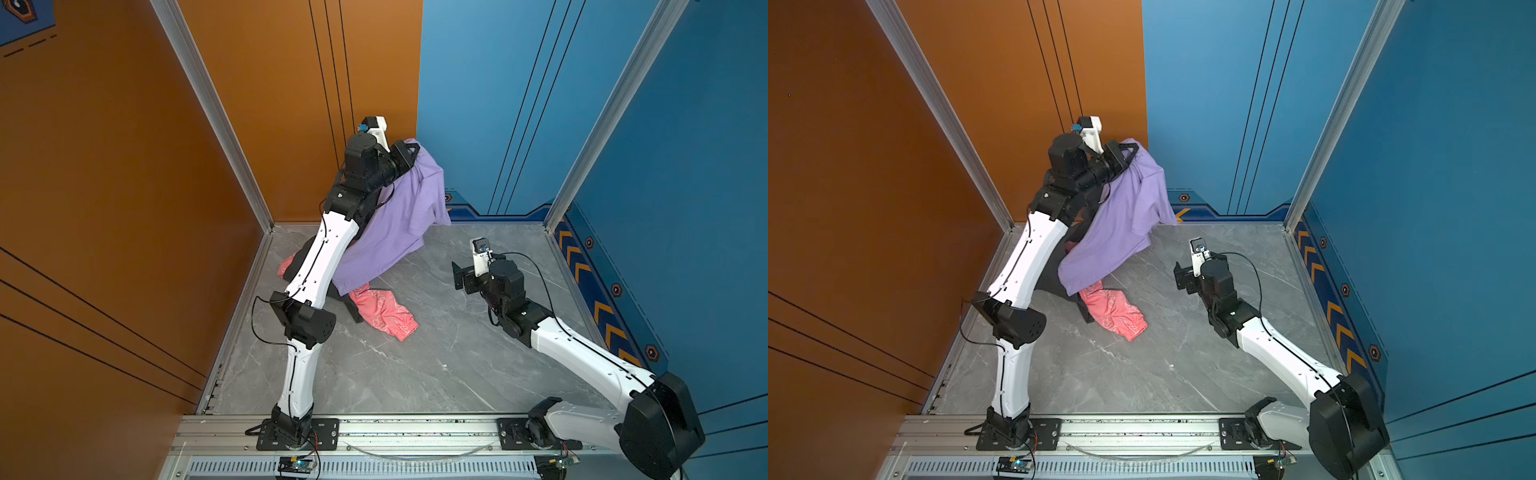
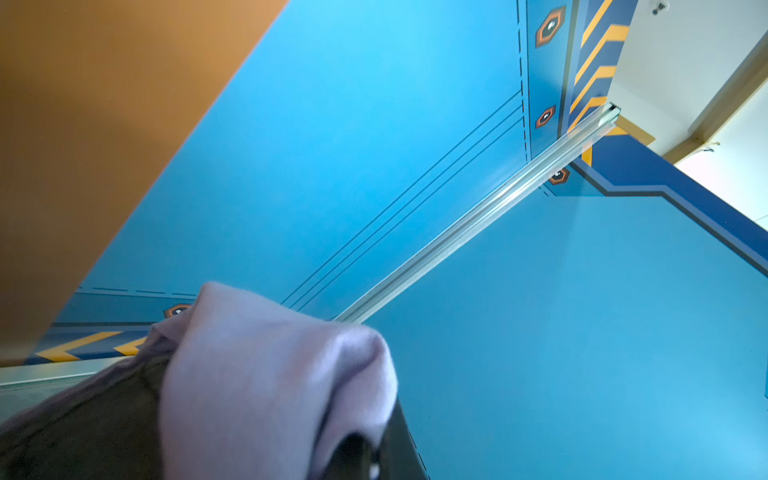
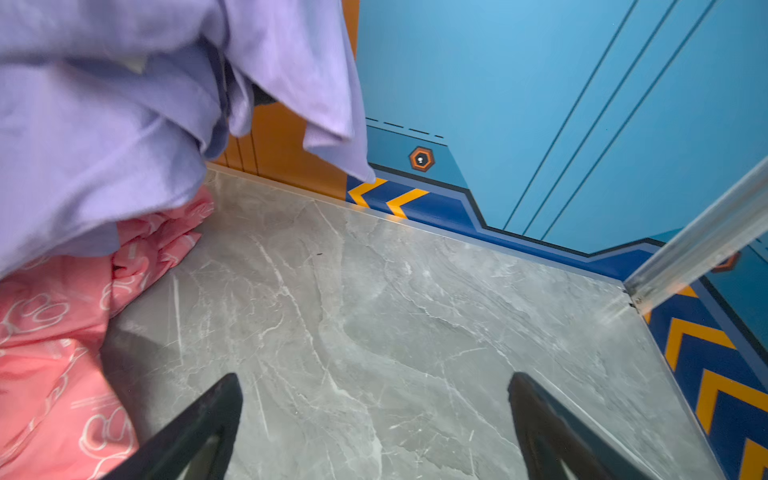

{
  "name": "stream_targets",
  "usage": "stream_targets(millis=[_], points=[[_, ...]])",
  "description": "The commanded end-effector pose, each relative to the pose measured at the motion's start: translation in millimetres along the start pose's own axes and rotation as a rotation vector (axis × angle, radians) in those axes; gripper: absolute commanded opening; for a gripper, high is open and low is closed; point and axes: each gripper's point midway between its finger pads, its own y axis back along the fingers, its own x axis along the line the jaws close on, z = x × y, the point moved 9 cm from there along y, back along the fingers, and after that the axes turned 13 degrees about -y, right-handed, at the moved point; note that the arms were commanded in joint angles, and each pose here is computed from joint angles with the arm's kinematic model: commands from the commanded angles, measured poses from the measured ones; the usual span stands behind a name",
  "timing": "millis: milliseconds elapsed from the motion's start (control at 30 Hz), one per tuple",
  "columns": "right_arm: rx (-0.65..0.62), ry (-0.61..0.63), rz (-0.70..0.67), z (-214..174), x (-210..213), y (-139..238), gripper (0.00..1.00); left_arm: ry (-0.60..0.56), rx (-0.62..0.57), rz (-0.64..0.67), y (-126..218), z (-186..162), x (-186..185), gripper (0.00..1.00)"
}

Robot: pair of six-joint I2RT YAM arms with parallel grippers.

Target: Pick out a specific cloth from the pile

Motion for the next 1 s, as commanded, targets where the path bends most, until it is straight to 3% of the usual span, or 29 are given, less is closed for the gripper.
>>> stream_targets(millis=[0,133,233,333,400,500,700,800,967], points=[[0.01,-0.056,-0.111,-5,-20,7,1.0,-0.034,-0.036,-0.204,-5,0,-41,0.0],[0.01,-0.09,-0.155,-4,-32,11,1.0,-0.026,0.178,-0.16,-27,-55,-22,0.02],[0.016,-0.124,-0.196,-4,-39,14,1.0,0.002,0.337,-0.13,-35,-91,-4,0.24],[0.026,-0.155,-0.219,-5,-43,16,1.0,-0.011,0.412,-0.113,-30,-101,0,0.42],[0.037,-0.174,-0.227,-5,-44,16,1.0,-0.083,0.416,-0.094,-21,-96,-4,0.58],[0.065,-0.199,-0.237,-2,-45,14,1.0,-0.19,0.385,-0.054,-3,-80,-8,0.72],[0.199,-0.247,-0.205,-3,-40,-11,1.0,-0.313,0.353,0.073,37,-54,-2,0.85],[0.271,-0.287,-0.182,-5,-34,-30,1.0,-0.395,0.334,0.145,60,-45,-3,0.98],[0.385,-0.334,-0.076,-9,-12,-70,1.0,-0.449,0.311,0.244,92,-35,1,0.98]])
